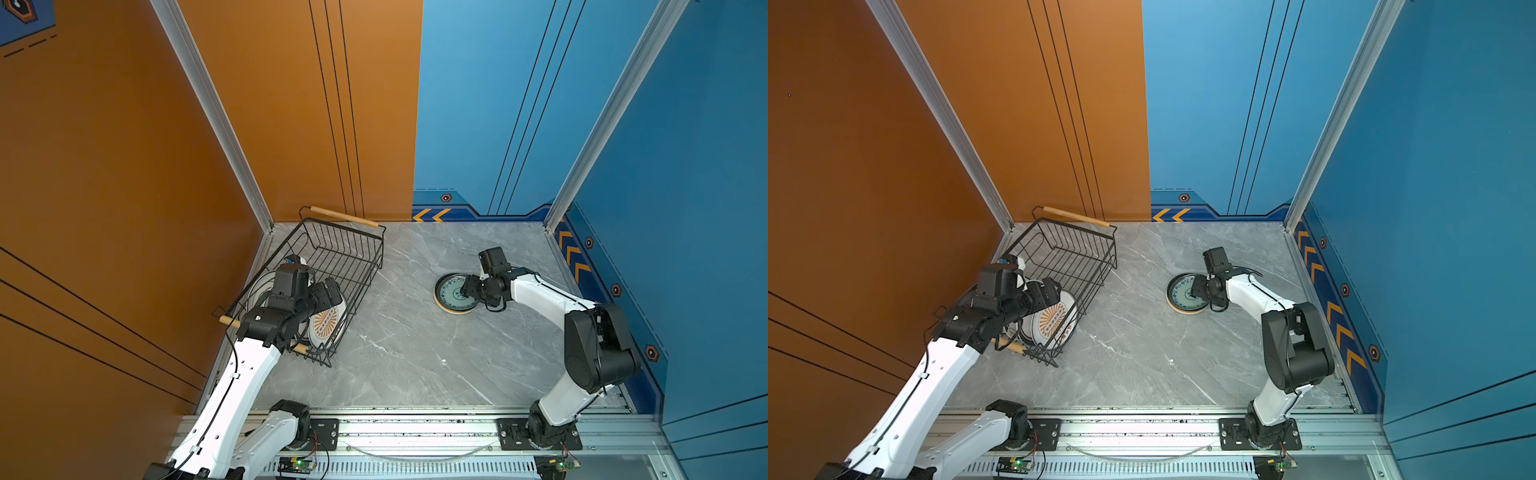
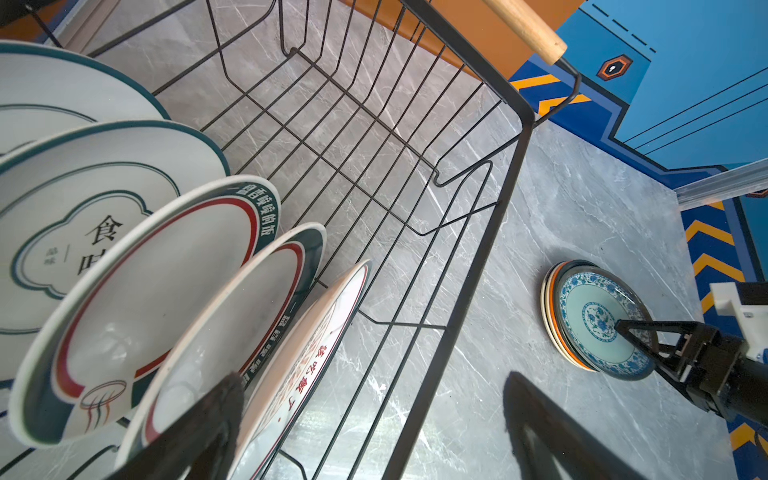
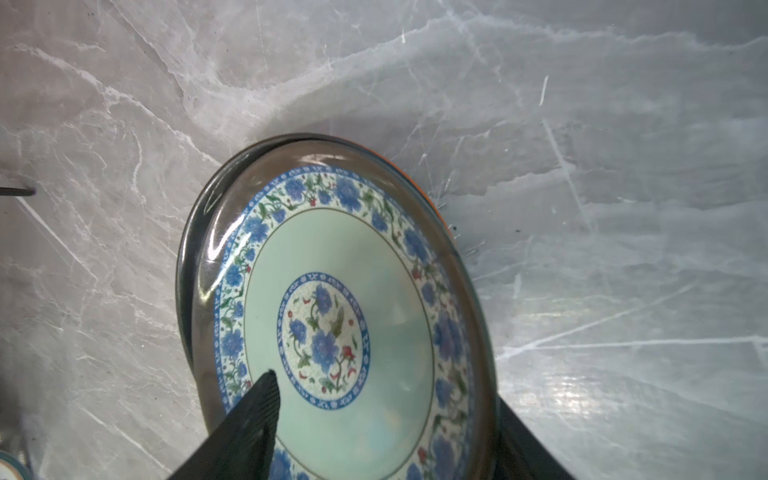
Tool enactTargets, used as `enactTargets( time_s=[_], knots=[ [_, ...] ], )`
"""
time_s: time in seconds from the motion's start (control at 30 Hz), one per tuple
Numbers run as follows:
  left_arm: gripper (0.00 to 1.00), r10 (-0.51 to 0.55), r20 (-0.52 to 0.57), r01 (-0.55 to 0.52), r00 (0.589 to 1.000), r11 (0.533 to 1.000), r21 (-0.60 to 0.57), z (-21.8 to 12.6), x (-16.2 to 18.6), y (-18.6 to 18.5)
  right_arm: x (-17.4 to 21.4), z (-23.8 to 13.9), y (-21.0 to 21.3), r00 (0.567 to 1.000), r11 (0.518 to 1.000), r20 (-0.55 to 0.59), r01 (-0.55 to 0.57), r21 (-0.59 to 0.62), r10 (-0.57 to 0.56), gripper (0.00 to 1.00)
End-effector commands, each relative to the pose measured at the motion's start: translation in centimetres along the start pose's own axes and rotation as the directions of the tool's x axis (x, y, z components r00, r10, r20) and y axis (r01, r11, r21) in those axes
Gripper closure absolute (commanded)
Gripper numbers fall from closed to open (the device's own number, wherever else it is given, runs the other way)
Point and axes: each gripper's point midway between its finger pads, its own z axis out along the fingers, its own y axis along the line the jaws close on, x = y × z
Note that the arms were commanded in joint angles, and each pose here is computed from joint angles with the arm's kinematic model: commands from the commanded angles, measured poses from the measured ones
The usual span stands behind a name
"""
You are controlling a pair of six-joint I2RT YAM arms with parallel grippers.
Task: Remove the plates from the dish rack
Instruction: 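Set the blue-floral plate flat on the dark grey plate with the right gripper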
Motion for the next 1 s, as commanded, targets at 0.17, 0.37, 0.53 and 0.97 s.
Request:
enactTargets(
  time_s=[0.17, 0.37, 0.53, 0.97],
  knots=[
    [0.02, 0.077, 0.094, -0.073, 0.993, 0.996, -0.051, -3.1, -1.5, 1.2, 0.4, 0.4, -0.9, 0.995, 0.983, -0.033, 0.096, 0.154, -0.092, 0.2],
    [0.02, 0.086, 0.064, -0.083, 0.994, 0.996, -0.038, -2.7, -1.0, 0.9, 0.7, 1.0, -0.4, 0.992, 0.979, -0.048, 0.124, 0.162, -0.117, 0.17],
    [0.02, 0.101, 0.007, -0.101, 0.995, 0.994, -0.047, -1.4, -0.3, 0.9, 0.8, 1.2, -0.2, 0.99, 0.976, -0.056, 0.137, 0.168, -0.129, 0.13],
    [0.02, 0.166, -0.118, -0.179, 0.979, 0.978, -0.108, 1.0, 0.8, 0.7, 0.7, 0.5, -0.1, 0.988, 0.975, -0.049, 0.152, 0.159, -0.146, 0.0]
  ],
)
